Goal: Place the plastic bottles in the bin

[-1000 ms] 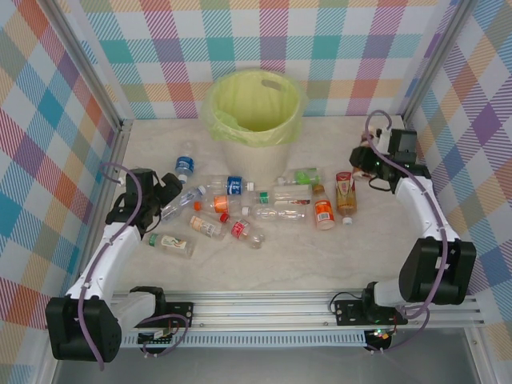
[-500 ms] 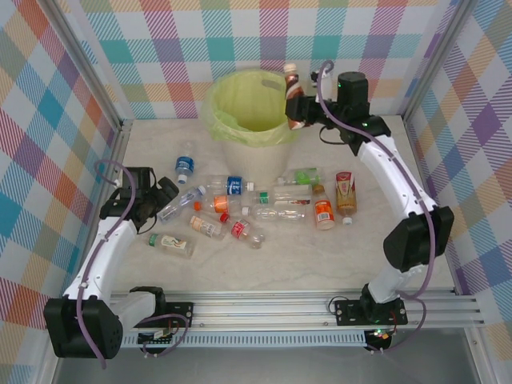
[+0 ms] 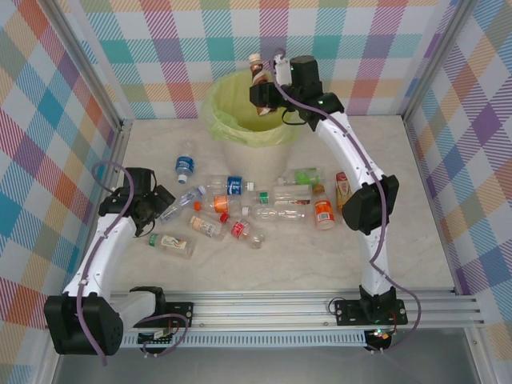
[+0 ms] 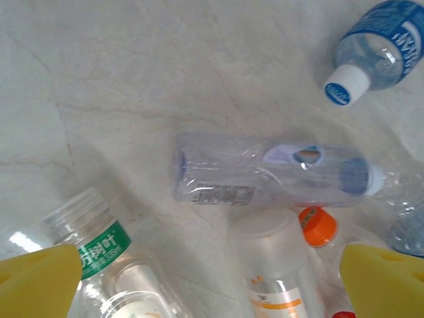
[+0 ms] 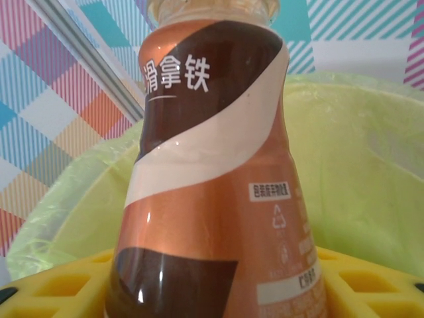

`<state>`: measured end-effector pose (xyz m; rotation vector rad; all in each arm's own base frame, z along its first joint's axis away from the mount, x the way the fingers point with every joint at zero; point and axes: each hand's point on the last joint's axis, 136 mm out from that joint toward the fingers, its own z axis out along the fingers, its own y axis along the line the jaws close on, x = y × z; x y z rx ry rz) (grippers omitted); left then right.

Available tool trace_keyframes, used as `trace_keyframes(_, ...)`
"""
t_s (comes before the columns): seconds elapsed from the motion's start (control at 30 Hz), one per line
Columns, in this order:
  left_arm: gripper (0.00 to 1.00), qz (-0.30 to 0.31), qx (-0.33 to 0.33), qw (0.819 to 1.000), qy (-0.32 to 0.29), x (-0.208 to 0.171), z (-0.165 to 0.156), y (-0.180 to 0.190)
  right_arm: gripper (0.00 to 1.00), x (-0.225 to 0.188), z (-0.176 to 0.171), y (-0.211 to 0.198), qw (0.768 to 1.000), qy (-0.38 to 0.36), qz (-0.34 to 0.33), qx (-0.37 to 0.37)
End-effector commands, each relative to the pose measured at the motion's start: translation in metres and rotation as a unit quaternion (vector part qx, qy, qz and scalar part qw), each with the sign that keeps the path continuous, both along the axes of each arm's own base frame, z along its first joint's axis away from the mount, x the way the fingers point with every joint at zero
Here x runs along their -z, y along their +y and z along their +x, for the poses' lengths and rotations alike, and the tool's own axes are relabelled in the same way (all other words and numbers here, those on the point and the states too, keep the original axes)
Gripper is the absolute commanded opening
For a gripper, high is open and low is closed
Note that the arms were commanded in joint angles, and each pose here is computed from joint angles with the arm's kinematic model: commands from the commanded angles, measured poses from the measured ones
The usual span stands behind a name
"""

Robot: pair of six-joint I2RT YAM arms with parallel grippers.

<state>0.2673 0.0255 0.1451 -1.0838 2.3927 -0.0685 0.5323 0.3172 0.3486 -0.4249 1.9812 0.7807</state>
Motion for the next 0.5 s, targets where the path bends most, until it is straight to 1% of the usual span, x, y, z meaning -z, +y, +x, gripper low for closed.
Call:
trace_keyframes(0.0, 1.0, 0.02, -0.034, 0.999, 0.031, -0.003, -0.014, 0.014, 0.62, -0.005, -0.008, -0.002, 1.0, 0.001, -0.015, -0.01)
trace_keyframes(0.17, 1.0, 0.017, -0.041, 0.998, 0.047, 0.0, -0.022, 0.014, 0.73, -0.017, -0.036, 0.013, 0.996, 0.001, 0.002, -0.089)
trace_keyframes(0.27, 1.0, 0.018, -0.043, 0.997, 0.057, 0.0, -0.027, 0.014, 0.8, -0.022, -0.045, 0.011, 0.995, -0.004, -0.002, -0.097)
trace_keyframes(0.47, 1.0, 0.017, -0.054, 0.995, 0.078, 0.002, -0.043, 0.015, 0.83, -0.042, -0.066, -0.003, 0.996, -0.027, -0.007, -0.09)
